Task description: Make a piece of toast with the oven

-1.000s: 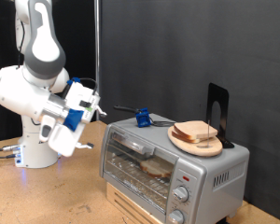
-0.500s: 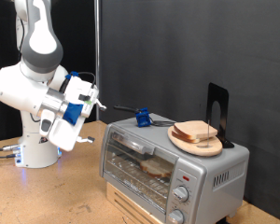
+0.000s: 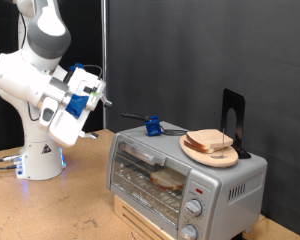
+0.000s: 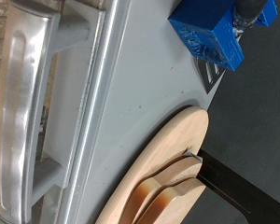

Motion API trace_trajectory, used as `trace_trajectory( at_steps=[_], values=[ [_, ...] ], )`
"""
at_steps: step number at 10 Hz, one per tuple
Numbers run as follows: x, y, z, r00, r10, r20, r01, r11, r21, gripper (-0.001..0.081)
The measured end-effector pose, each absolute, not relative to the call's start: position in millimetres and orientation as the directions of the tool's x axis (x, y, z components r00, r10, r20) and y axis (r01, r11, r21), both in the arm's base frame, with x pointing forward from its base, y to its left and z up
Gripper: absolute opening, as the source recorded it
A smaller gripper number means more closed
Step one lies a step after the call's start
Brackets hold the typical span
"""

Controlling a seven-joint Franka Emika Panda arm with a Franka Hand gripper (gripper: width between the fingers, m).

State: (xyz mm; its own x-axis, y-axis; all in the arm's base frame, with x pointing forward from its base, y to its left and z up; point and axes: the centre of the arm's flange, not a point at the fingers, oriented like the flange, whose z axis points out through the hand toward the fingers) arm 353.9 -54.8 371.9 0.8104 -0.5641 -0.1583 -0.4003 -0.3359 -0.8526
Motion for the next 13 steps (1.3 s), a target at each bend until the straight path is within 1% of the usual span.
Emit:
trace_trajectory(
  at_steps=[1, 3, 5, 6, 9, 10, 11, 13],
  values=[
    [354, -55, 371, 0.809, -0.565, -0.161, -0.402, -0.334, -0.852, 0.0808],
    [355, -56, 378, 0.843, -0.487, -0.229, -0.399, -0.28, -0.873, 0.0808],
    [380, -72, 386, 0.783, -0.491, -0.382, -0.53, -0.205, -0.823, 0.0808],
    [395, -79, 386, 0.758, -0.495, -0.425, -0.573, -0.193, -0.797, 0.0808],
    [438, -92, 376, 0.786, -0.457, -0.417, -0.585, -0.333, -0.739, 0.0808],
    [437, -91, 376, 0.781, -0.461, -0.421, -0.587, -0.315, -0.746, 0.0808],
    [434, -89, 377, 0.79, -0.422, -0.444, -0.586, -0.311, -0.748, 0.0808],
    [451, -92, 379, 0.79, -0.396, -0.468, -0.592, -0.295, -0.75, 0.0808]
  ],
)
